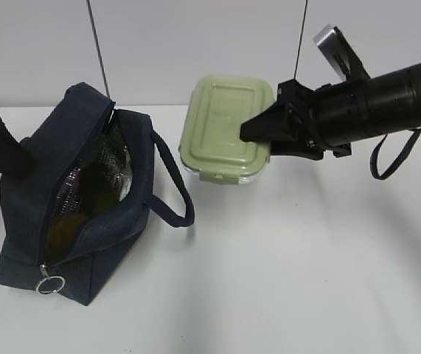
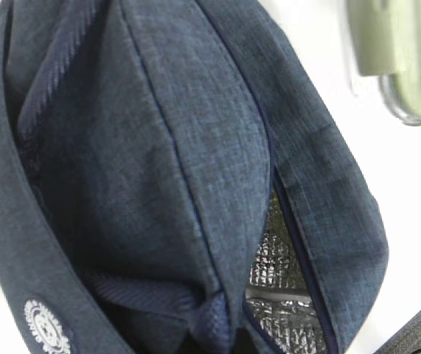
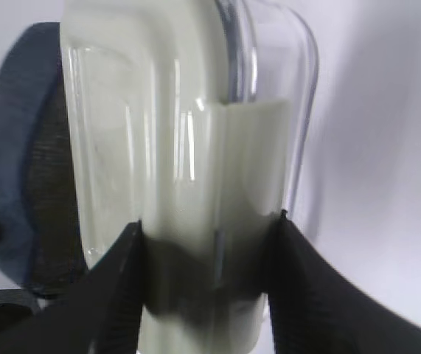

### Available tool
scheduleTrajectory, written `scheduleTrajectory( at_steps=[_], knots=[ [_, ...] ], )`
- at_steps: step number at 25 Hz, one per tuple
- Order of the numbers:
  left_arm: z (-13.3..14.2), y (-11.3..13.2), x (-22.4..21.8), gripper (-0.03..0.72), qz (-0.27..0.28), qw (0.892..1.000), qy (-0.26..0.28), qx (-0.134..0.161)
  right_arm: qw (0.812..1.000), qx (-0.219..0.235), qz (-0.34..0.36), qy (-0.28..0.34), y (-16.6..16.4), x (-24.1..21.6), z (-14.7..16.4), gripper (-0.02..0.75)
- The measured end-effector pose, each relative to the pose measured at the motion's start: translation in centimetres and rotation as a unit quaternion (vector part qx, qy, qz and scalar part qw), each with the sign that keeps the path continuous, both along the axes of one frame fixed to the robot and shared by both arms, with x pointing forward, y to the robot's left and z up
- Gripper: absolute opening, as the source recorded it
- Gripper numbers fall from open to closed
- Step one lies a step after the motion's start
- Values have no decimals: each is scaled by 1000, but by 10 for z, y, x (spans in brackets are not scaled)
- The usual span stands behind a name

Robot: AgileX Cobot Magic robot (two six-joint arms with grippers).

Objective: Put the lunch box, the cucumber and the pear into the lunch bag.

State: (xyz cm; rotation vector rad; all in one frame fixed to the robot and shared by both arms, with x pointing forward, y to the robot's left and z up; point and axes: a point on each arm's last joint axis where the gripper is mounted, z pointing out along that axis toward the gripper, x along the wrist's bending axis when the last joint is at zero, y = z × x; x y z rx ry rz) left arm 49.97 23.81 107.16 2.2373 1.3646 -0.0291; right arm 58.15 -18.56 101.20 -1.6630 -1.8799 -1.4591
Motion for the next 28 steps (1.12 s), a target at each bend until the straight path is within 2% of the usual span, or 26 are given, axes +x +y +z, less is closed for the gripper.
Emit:
scheduleTrajectory(
  at_steps=[6,11,13,17,22,28],
  knots=[
    [0,0,0,3,0,1000,0,0,997,35,48,-42,40,-13,31,330],
    [0,0,0,3,0,1000,0,0,994,33,70,-80,84,-21,48,330],
    [0,0,0,3,0,1000,0,0,994,32,76,-76,95,-22,45,330],
    [0,0,0,3,1,1000,-1,-1,996,7,77,-36,106,-17,16,330],
    [1,-1,0,3,1,1000,0,-7,994,-63,86,7,105,-15,-14,329],
    [1,-2,0,3,1,1000,0,-8,994,-78,73,20,112,-16,-15,329]
  ],
)
